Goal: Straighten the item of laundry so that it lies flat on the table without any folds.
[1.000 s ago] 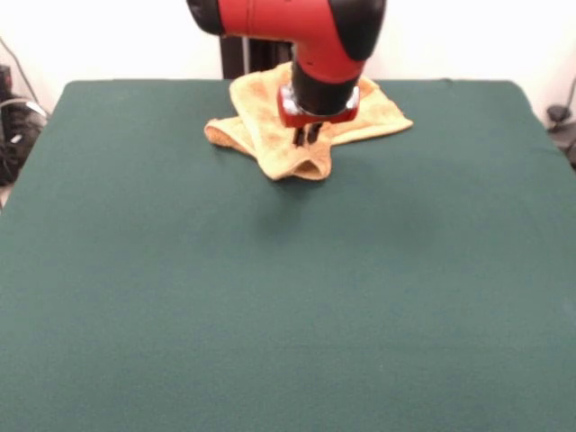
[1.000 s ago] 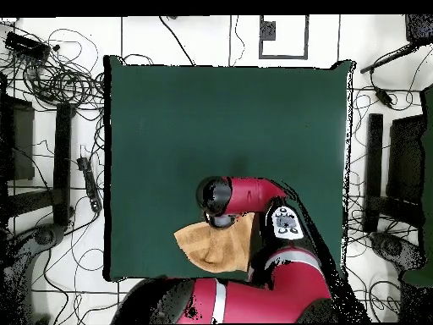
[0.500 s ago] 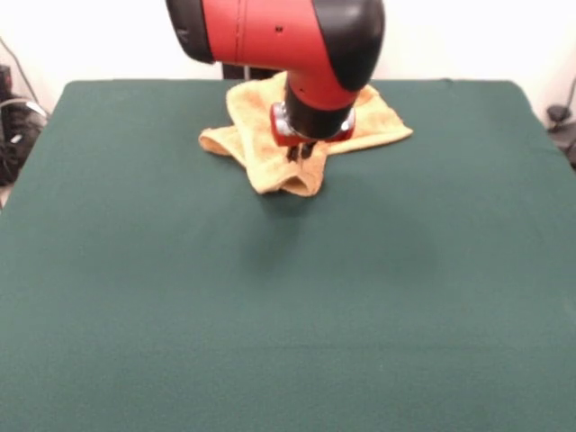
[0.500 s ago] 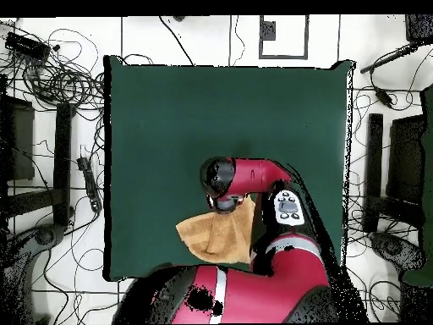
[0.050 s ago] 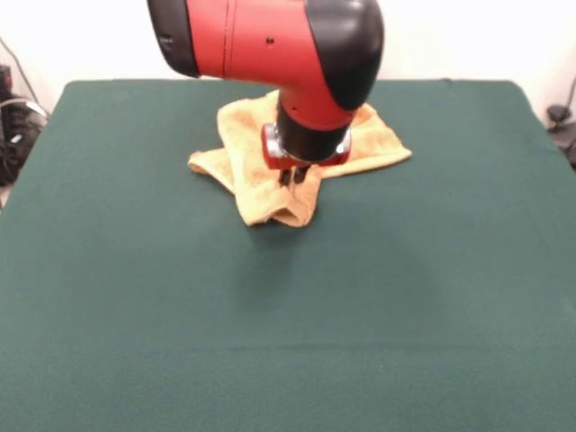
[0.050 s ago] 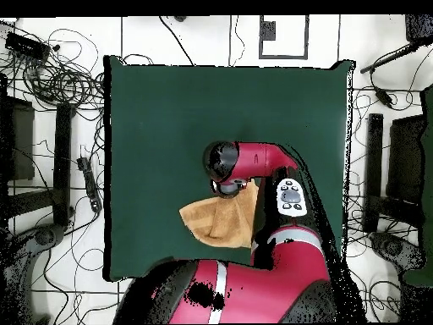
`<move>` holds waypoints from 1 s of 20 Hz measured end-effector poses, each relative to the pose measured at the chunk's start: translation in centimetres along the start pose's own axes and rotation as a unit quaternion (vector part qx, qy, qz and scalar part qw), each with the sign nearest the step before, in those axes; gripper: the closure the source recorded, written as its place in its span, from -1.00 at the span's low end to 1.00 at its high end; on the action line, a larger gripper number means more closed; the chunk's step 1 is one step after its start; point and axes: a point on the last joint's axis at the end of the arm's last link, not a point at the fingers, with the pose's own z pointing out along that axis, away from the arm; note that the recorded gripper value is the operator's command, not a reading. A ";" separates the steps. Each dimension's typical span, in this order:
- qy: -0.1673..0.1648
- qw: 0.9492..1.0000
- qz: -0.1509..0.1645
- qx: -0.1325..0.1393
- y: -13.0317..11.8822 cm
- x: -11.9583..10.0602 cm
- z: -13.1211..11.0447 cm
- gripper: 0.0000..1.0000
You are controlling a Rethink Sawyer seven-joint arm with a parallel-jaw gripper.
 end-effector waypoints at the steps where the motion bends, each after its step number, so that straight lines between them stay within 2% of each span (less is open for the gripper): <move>1: -0.007 1.000 0.001 0.002 -0.2 -0.6 -0.3 1.00; 12: -0.057 0.998 0.012 0.014 -1.9 -4.6 -3.4 1.00; 20: -0.079 0.997 0.018 0.019 -2.6 -6.2 -5.0 1.00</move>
